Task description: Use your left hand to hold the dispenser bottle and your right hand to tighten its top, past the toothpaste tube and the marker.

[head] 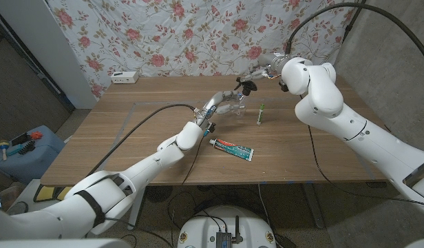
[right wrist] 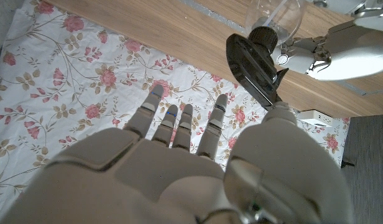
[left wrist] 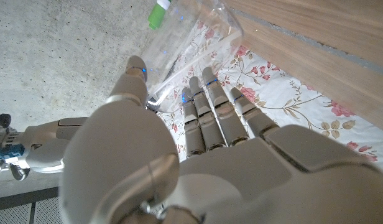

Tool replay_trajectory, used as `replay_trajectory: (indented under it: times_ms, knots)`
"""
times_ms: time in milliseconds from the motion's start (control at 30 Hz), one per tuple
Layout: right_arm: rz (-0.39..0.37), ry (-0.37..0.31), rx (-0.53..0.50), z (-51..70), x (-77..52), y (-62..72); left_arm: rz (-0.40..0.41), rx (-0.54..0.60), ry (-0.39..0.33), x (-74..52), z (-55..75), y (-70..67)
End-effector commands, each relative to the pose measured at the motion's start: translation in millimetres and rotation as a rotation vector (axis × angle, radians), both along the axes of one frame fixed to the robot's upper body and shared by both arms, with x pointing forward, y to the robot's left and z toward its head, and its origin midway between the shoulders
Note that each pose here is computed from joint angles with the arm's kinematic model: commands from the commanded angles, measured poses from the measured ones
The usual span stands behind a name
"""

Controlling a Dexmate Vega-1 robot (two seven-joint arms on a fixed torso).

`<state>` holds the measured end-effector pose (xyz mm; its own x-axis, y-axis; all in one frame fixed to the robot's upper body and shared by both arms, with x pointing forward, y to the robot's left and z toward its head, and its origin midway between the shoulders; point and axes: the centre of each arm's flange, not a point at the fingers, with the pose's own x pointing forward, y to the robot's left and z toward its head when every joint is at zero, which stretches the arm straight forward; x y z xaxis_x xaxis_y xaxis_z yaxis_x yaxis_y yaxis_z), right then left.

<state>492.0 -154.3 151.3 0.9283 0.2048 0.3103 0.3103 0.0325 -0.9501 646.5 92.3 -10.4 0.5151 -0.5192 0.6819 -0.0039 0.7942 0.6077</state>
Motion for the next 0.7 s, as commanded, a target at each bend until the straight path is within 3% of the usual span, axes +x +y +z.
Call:
replay_trajectory:
  times_ms: [33,700]
  knots:
    - [0.034,-0.028,0.074,-2.9,-4.2,-4.7,0.011,-0.023,-0.007,-6.9,-2.6,8.3]
    - [0.079,-0.073,0.262,-17.6,-0.6,-3.0,0.012,-0.117,-0.006,-19.0,-11.0,31.7]
